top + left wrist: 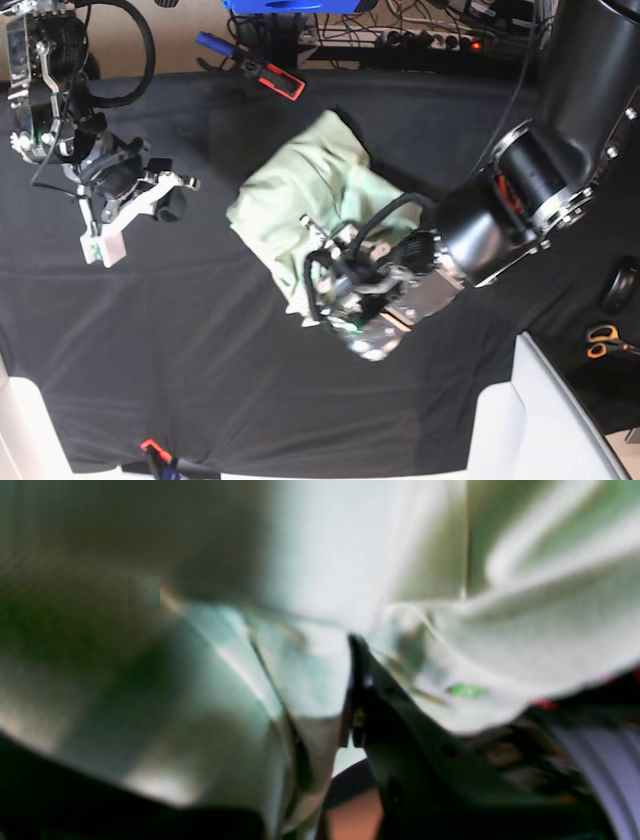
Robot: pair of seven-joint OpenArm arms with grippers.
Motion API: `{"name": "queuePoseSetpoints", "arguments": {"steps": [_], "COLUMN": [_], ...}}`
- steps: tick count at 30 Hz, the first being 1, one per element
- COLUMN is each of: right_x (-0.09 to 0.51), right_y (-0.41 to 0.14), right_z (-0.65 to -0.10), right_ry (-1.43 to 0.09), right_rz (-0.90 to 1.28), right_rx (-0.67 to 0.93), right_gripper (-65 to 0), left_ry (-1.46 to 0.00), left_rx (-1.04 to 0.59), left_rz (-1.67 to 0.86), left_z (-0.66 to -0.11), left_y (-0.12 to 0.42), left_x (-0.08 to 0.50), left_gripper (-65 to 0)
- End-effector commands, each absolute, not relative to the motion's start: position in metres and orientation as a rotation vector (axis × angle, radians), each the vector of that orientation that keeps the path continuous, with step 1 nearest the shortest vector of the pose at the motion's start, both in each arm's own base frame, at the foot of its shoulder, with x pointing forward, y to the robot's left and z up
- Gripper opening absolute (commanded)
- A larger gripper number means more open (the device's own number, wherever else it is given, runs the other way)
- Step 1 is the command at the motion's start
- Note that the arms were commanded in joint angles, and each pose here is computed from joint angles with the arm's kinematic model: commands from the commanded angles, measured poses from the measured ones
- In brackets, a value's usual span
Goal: Fold the T-shirt properly
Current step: 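Drag the bundled shirt with the left gripper toward the table's middle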
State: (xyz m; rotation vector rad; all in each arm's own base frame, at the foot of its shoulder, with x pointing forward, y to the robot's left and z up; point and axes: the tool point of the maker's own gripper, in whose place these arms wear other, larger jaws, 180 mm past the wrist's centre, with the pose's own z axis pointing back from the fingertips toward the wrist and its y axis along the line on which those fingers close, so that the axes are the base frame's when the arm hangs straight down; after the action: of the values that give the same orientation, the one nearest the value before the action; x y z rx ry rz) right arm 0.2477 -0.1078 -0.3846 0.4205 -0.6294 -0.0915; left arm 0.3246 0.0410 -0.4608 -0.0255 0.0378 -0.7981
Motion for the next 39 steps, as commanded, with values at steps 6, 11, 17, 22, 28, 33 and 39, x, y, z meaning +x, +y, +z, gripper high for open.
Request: {"name": "queuePoseSetpoints", "arguments": {"steps": [6, 11, 17, 22, 28, 33, 39], "right_x": [0.255, 0.256, 0.257, 0.259, 0.264, 0.264, 0.267], "right_y": [-0.109, -0.109, -0.110, -0.109, -0.109, -0.109, -0.109], "right_z": [-0.373, -0.373, -0.374, -0.372, -0.369, -0.369, -0.367], "right_ry": [-0.672, -0.674, -0.673, -0.677, -0.687, -0.689, -0.695], "right_rz": [-0.082, -0.080, -0.082, -0.078, -0.077, -0.076, -0.075], "right_rx": [0.428, 0.425, 0.424, 0.426, 0.426, 0.426, 0.426], "right_gripper": [-58.3, -58.3, -58.3, -58.3, -58.3, -58.3, -58.3], "left_ry": [-0.078, -0.188, -0.262, -0.339, -0.361, -0.358, -0.259], "left_rx": [0.205, 0.336, 0.355, 0.320, 0.297, 0.302, 0.337], "left_rz": [-0.944, -1.025, -1.072, -1.094, -1.108, -1.106, -1.109], "left_z": [-0.446, -0.435, -0.431, -0.425, -0.424, -0.423, -0.432], "left_y": [0.035, 0.027, 0.013, -0.002, -0.017, -0.016, -0.002], "left_x": [0.362, 0.387, 0.396, 0.404, 0.403, 0.404, 0.396], "left_gripper": [-65.0, -65.0, -65.0, -65.0, -65.0, -65.0, -65.0]}}
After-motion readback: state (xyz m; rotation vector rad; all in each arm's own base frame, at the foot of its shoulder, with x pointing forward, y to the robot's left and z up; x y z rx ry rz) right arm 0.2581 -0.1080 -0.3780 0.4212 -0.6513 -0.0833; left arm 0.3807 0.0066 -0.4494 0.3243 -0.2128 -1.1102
